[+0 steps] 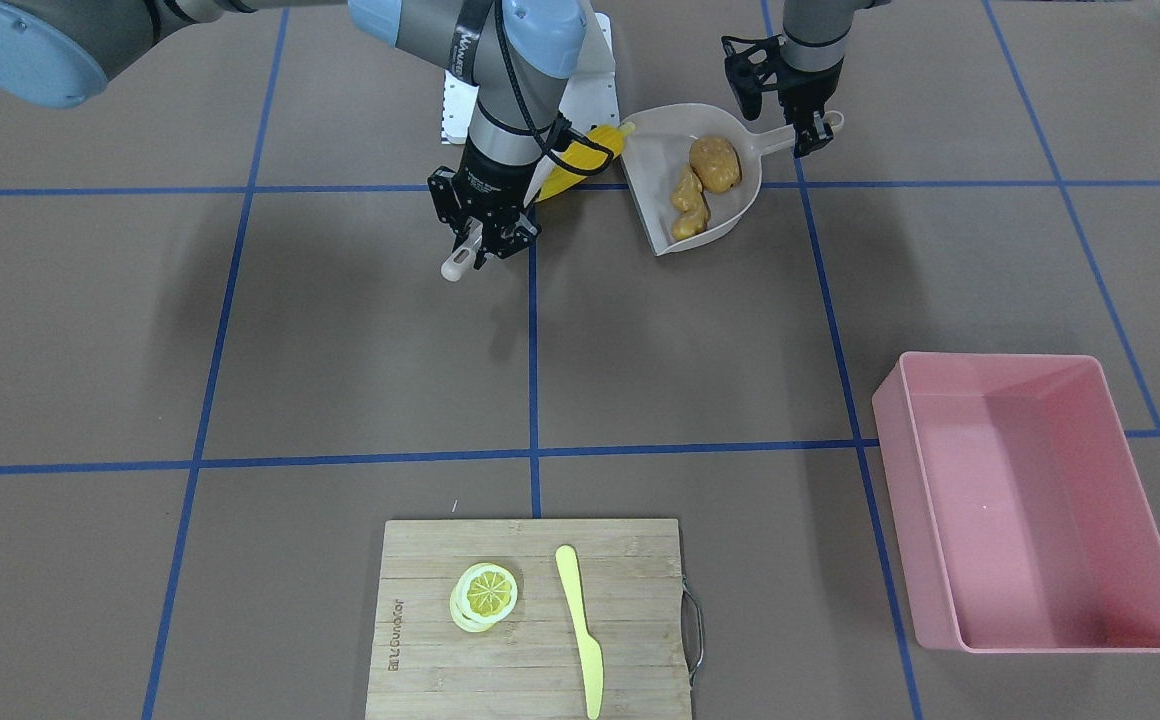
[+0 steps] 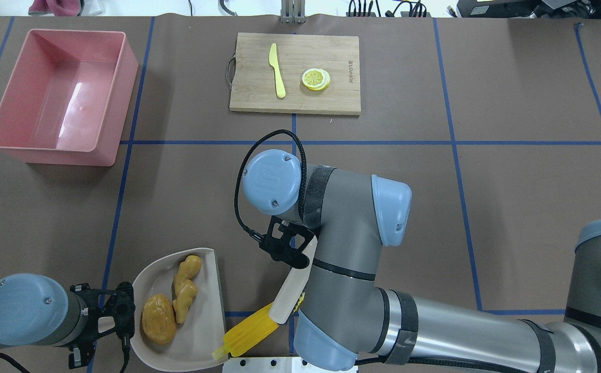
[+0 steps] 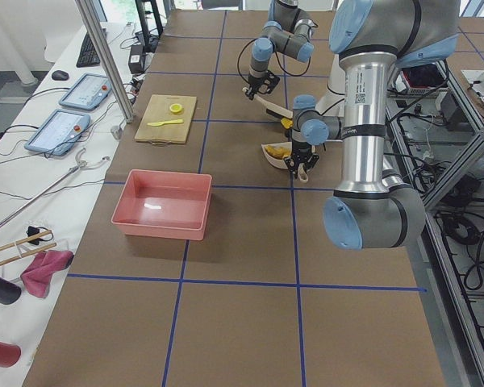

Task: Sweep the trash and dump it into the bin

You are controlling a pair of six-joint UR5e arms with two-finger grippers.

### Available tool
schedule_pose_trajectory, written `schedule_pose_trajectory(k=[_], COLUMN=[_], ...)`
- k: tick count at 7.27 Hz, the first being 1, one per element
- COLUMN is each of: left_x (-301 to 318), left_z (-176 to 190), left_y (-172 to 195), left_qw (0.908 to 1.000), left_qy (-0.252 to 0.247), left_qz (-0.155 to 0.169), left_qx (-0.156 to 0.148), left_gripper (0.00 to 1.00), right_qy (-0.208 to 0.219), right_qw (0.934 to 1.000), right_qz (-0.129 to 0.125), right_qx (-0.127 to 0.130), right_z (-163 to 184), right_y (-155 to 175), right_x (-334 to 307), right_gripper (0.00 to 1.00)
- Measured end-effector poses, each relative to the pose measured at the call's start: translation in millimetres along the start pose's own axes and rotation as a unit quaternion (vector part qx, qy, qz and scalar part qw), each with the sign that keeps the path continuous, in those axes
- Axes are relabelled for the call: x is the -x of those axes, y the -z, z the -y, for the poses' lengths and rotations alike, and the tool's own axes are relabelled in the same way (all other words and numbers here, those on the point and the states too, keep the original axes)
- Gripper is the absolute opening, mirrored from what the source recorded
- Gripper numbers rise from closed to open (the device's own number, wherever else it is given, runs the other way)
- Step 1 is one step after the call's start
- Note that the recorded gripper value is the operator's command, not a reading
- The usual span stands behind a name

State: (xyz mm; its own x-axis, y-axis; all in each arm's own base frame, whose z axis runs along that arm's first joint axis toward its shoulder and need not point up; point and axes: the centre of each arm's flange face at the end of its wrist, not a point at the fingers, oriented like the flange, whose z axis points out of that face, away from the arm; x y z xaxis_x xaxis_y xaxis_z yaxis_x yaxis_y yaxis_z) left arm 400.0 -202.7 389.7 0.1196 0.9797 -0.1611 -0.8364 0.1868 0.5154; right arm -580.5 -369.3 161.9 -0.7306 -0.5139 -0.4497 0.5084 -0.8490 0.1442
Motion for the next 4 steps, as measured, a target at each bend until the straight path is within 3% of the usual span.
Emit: schedule_pose_trajectory(k=[4], left_x=[-0.1], left_z=[3.6], left_y=[-0.1], left_qw=[0.9999], left_qy=[0.000], left_qz=[0.000], left_qx=[0.014], left_gripper=[0.00], right_qy=[-0.004], right_qw=[1.0000], right_qz=[0.003], right_qx=[0.006], right_z=[2.9], right_y=[29.3], right_x=[-36.1], right_gripper=[0.00])
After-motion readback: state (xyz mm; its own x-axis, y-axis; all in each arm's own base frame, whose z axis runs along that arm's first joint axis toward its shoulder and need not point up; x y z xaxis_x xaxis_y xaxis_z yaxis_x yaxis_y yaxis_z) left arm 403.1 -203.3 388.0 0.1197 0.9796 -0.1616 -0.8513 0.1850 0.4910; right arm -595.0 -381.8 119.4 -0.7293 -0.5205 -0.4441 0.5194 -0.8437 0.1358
